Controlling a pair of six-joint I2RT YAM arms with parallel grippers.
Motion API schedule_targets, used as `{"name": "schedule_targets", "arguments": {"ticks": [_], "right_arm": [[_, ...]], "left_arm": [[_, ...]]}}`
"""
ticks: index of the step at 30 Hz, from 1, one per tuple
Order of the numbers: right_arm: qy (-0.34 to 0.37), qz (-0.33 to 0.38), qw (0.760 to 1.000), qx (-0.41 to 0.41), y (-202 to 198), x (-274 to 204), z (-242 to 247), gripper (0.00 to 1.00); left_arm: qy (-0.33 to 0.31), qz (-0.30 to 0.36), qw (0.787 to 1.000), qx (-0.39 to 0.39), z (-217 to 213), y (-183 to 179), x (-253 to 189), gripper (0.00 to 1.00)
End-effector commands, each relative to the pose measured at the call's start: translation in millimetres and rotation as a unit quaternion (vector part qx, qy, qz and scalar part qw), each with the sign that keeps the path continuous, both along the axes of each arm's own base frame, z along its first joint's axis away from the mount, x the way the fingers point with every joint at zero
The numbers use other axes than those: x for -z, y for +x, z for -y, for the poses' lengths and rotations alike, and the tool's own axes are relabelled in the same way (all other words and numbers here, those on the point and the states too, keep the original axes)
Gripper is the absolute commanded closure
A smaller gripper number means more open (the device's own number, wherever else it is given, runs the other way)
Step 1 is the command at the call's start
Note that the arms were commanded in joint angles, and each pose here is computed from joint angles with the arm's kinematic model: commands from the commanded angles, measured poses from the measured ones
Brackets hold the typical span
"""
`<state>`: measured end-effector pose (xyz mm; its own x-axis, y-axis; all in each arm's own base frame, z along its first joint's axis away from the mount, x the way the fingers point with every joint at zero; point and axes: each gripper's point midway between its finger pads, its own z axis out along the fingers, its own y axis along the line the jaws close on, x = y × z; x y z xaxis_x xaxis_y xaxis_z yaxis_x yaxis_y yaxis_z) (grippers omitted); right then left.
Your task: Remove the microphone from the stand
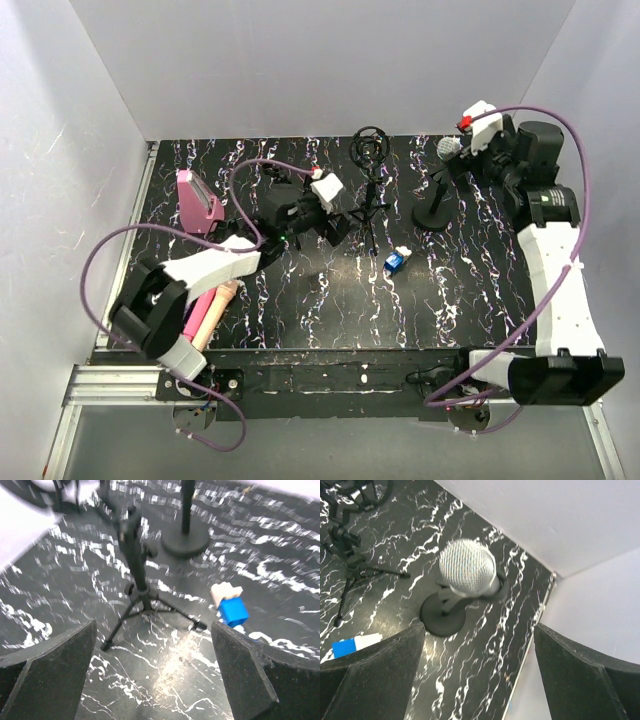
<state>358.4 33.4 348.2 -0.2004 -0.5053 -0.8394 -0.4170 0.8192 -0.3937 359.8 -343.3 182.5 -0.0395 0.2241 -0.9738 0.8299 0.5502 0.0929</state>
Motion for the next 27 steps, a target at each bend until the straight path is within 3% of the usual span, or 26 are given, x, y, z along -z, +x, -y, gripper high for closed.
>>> {"name": "schedule_targets", "arguments": {"ticks": [1,6,12,16,19,21,23,27], "right_arm": [[-0.033,0.112,0.989,-0.087,37.1,-50.3,-21.5,0.05],[-0.057,0.118,0.986,-0.103,68.7,-42.1,-23.3,0.05],[-0.053,0.089,0.986,-0.127,82.8,-18.7,-30.4,0.13],[-0.066,0.083,0.987,-0.119,86.5,-4.9,-25.8,0.22],[-0.078,0.079,0.987,-0.114,85.8,5.1,-21.7,0.39],[-0.084,0.074,0.987,-0.113,83.2,9.9,-20.0,0.44],[-0.083,0.072,0.988,-0.112,78.8,11.7,-19.7,0.44],[-0.080,0.060,0.989,-0.109,71.3,20.8,-19.3,0.35]], "left_arm": [[0.007,-0.004,0.999,0.048,-9.8,-34.7,-47.9,0.02],[0.022,0.009,0.998,0.056,-20.6,-47.8,-80.1,0.02],[0.034,0.012,0.998,0.045,-29.6,-50.5,-103.5,0.02],[0.039,0.017,0.998,0.041,-33.5,-51.7,-110.9,0.02],[0.045,0.014,0.998,0.050,-34.2,-55.4,-111.9,0.02],[0.045,0.015,0.997,0.053,-33.1,-56.2,-112.9,0.02],[0.045,0.013,0.997,0.054,-32.6,-55.4,-112.5,0.02],[0.039,0.016,0.998,0.055,-31.4,-55.5,-115.1,0.02]]}}
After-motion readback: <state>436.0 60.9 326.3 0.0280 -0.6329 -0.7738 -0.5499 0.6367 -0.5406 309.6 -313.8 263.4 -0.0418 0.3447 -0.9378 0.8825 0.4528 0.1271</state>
